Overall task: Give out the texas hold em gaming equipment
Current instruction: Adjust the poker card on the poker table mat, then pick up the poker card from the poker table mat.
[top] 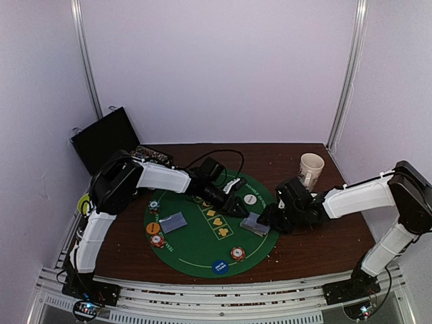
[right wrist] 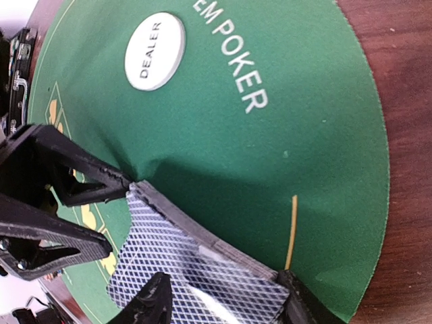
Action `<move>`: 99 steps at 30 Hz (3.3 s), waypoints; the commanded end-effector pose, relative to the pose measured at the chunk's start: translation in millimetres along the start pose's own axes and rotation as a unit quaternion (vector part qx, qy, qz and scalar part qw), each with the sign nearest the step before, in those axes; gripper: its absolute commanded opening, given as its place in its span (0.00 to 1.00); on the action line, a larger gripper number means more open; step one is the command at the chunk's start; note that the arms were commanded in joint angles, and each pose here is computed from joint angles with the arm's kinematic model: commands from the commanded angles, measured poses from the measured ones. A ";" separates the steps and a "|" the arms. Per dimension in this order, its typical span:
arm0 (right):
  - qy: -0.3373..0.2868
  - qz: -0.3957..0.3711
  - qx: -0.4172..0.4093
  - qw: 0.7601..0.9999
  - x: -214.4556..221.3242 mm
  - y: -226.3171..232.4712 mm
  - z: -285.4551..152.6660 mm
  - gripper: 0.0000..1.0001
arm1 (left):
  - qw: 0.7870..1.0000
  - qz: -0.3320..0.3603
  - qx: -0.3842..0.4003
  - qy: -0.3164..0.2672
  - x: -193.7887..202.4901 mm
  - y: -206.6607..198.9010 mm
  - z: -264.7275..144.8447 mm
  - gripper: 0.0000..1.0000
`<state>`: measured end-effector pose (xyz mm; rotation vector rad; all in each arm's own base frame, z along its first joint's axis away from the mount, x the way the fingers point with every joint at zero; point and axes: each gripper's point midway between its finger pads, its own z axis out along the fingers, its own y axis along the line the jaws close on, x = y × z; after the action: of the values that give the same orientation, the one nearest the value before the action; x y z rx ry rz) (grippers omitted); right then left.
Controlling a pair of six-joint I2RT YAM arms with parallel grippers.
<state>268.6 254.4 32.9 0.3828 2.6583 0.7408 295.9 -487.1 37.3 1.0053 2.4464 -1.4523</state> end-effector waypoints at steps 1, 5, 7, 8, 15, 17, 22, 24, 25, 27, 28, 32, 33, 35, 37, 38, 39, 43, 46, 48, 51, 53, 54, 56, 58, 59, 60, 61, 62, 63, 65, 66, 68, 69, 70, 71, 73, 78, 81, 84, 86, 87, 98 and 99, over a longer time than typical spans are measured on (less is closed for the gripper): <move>-0.008 -0.018 0.025 0.999 -3.8 -4.4 -13.0 0.62 | 1.000 -0.012 -0.002 0.014 9.6 9.1 6.9 0.50; -0.005 -0.103 0.067 0.992 -8.8 -11.4 -39.4 0.81 | 1.000 -0.007 -0.007 0.010 5.9 11.0 0.6 0.52; 0.026 -0.178 0.050 0.982 -7.2 6.9 -52.0 0.94 | 1.000 -0.003 -0.012 0.008 3.2 11.2 -4.4 0.53; 0.046 -0.223 0.041 0.973 -4.1 14.8 -56.1 0.99 | 1.000 -0.001 -0.012 0.007 2.0 10.3 -6.4 0.54; 0.090 -0.484 -0.007 0.870 -10.2 43.1 -55.5 1.00 | 1.000 -0.004 -0.015 0.001 1.0 14.2 -18.4 0.55; 0.097 -0.521 -0.026 0.848 -9.4 46.9 -50.0 1.00 | 1.000 -0.006 -0.018 0.000 1.3 16.0 -20.7 0.55; 0.128 -0.575 -0.040 0.807 -4.1 44.8 -41.3 1.00 | 1.000 -0.005 -0.021 0.000 2.3 15.0 -22.4 0.59; 0.125 -0.582 -0.050 0.802 -4.1 47.7 -35.2 1.00 | 1.000 -0.005 -0.021 0.000 2.6 15.9 -22.3 0.61; 0.131 -0.586 -0.054 0.798 -2.2 47.0 -31.8 1.00 | 1.000 -0.005 -0.021 0.000 2.6 16.1 -22.0 0.61; 0.134 -0.587 -0.036 0.797 -6.6 42.8 -23.7 1.00 | 1.000 -0.005 -0.020 -0.001 1.9 15.7 -22.2 0.62; 0.138 -0.588 -0.026 0.797 -7.9 39.2 -19.6 1.00 | 1.000 -0.005 -0.020 0.000 2.1 15.4 -21.9 0.62; 0.160 -0.586 -0.031 0.794 -0.3 34.2 -10.6 1.00 | 1.000 -0.006 -0.020 0.000 1.7 16.1 -21.8 0.62; 0.157 -0.586 -0.024 0.794 -2.0 32.2 -8.5 1.00 | 1.000 -0.005 -0.020 0.000 1.6 15.8 -21.2 0.63; 0.149 -0.588 -0.007 0.795 -6.5 26.9 -5.3 1.00 | 1.000 -0.007 -0.019 -0.001 0.8 16.4 -20.2 0.63; 0.143 -0.590 0.004 0.795 -8.0 23.4 -2.3 1.00 | 1.000 -0.010 -0.015 -0.001 0.6 16.4 -18.8 0.64; 0.141 -0.592 0.011 0.793 -8.1 21.2 -0.3 1.00 | 1.000 -0.012 -0.015 -0.001 0.3 16.8 -17.9 0.65; 0.138 -0.596 0.017 0.791 -8.1 19.6 2.4 1.00 | 1.000 -0.012 -0.015 -0.002 -0.4 17.2 -17.7 0.66; 0.122 -0.609 0.034 0.783 -6.4 17.7 11.2 0.99 | 1.000 -0.016 -0.013 -0.002 -0.4 18.9 -14.7 0.71; 0.127 -0.614 0.033 0.778 0.3 15.4 11.7 0.98 | 1.000 -0.020 -0.012 0.002 3.1 20.3 -11.1 0.72; 0.127 -0.614 0.020 0.778 4.9 17.7 8.0 0.98 | 1.000 -0.020 -0.012 0.004 4.8 20.2 -9.3 0.72; 0.126 -0.618 0.006 0.776 8.5 21.9 3.7 0.99 | 1.000 -0.022 -0.011 0.007 6.6 21.1 -6.5 0.71; 0.121 -0.617 0.003 0.777 5.4 27.4 1.9 0.99 | 1.000 -0.024 -0.011 0.008 7.5 22.1 -5.5 0.71; 0.114 -0.618 -0.002 0.778 2.9 33.6 0.4 0.99 | 1.000 -0.024 -0.011 0.008 7.7 22.2 -5.4 0.71; 0.105 -0.619 -0.015 0.778 0.5 44.3 -4.0 0.99 | 1.000 -0.021 -0.010 0.007 6.5 21.0 -5.9 0.71; 0.103 -0.619 -0.025 0.778 1.7 49.0 -9.6 1.00 | 1.000 -0.021 -0.009 0.007 6.7 20.5 -6.2 0.71; 0.106 -0.618 -0.022 0.778 2.6 46.0 -11.7 1.00 | 1.000 -0.020 -0.008 0.007 6.3 20.0 -6.4 0.71; 0.110 -0.616 -0.012 0.780 2.8 40.2 -13.1 1.00 | 1.000 -0.020 -0.008 0.007 6.3 19.7 -6.5 0.71; 0.113 -0.611 0.000 0.783 3.0 32.5 -13.9 1.00 | 1.000 -0.019 -0.008 0.007 6.0 19.3 -6.8 0.71; 0.115 -0.606 0.010 0.787 3.7 24.3 -15.0 1.00 | 1.000 -0.019 -0.008 0.007 6.0 19.6 -6.6 0.71; 0.109 -0.603 0.019 0.790 2.6 19.3 -16.6 1.00 | 1.000 -0.019 -0.008 0.006 5.6 19.6 -6.7 0.71; 0.099 -0.595 0.026 0.797 1.8 12.8 -16.2 1.00 | 1.000 -0.019 -0.009 0.006 5.7 20.0 -6.3 0.71; 0.094 -0.594 0.026 0.799 2.0 11.5 -16.0 1.00 | 1.000 -0.020 -0.008 0.007 6.0 20.4 -5.8 0.71; 0.090 -0.593 0.027 0.800 1.6 11.0 -12.8 1.00 | 1.000 -0.021 -0.007 0.007 6.1 20.6 -5.4 0.71; 0.091 -0.593 0.028 0.800 2.1 9.6 -11.1 1.00 | 1.000 -0.021 -0.007 0.008 6.4 20.8 -5.3 0.71; 0.094 -0.595 0.027 0.798 3.9 7.9 -9.5 1.00 | 1.000 -0.021 -0.007 0.007 6.4 20.6 -5.5 0.71; 0.098 -0.597 0.026 0.796 6.3 5.5 -7.7 1.00 | 1.000 -0.021 -0.007 0.008 7.0 20.4 -5.7 0.71; 0.098 -0.599 0.026 0.794 8.3 2.2 -4.2 1.00 | 1.000 -0.021 -0.007 0.009 7.5 20.4 -5.7 0.71; 0.086 -0.605 0.044 0.791 3.2 0.8 1.8 0.98 | 1.000 -0.023 -0.007 0.009 7.9 21.7 -3.8 0.70; 0.070 -0.612 0.033 0.787 1.5 14.4 -4.4 0.98 | 1.000 -0.022 -0.007 0.009 7.6 21.5 -4.0 0.70; 0.058 -0.622 0.034 0.780 0.0 28.3 -11.1 0.97 | 1.000 -0.021 -0.007 0.008 6.8 21.2 -4.1 0.70; 0.059 -0.629 0.033 0.774 5.2 33.7 -13.0 0.97 | 1.000 -0.021 -0.006 0.007 6.7 21.1 -3.9 0.70; 0.061 -0.632 0.033 0.772 8.3 34.2 -13.8 0.97 | 1.000 -0.020 -0.005 0.007 6.3 20.6 -4.0 0.70; 0.049 -0.603 0.068 0.793 -13.3 13.5 -25.7 1.00 | 1.000 -0.020 -0.002 0.009 7.9 19.3 -3.4 0.70; 0.056 -0.605 0.061 0.792 -10.1 12.7 -24.9 1.00 | 1.000 -0.019 -0.002 0.009 7.7 18.7 -3.2 0.70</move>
<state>272.4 264.7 65.4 -1.2903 2.2845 0.1583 302.0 -475.6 44.2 0.9961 2.4413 -1.4934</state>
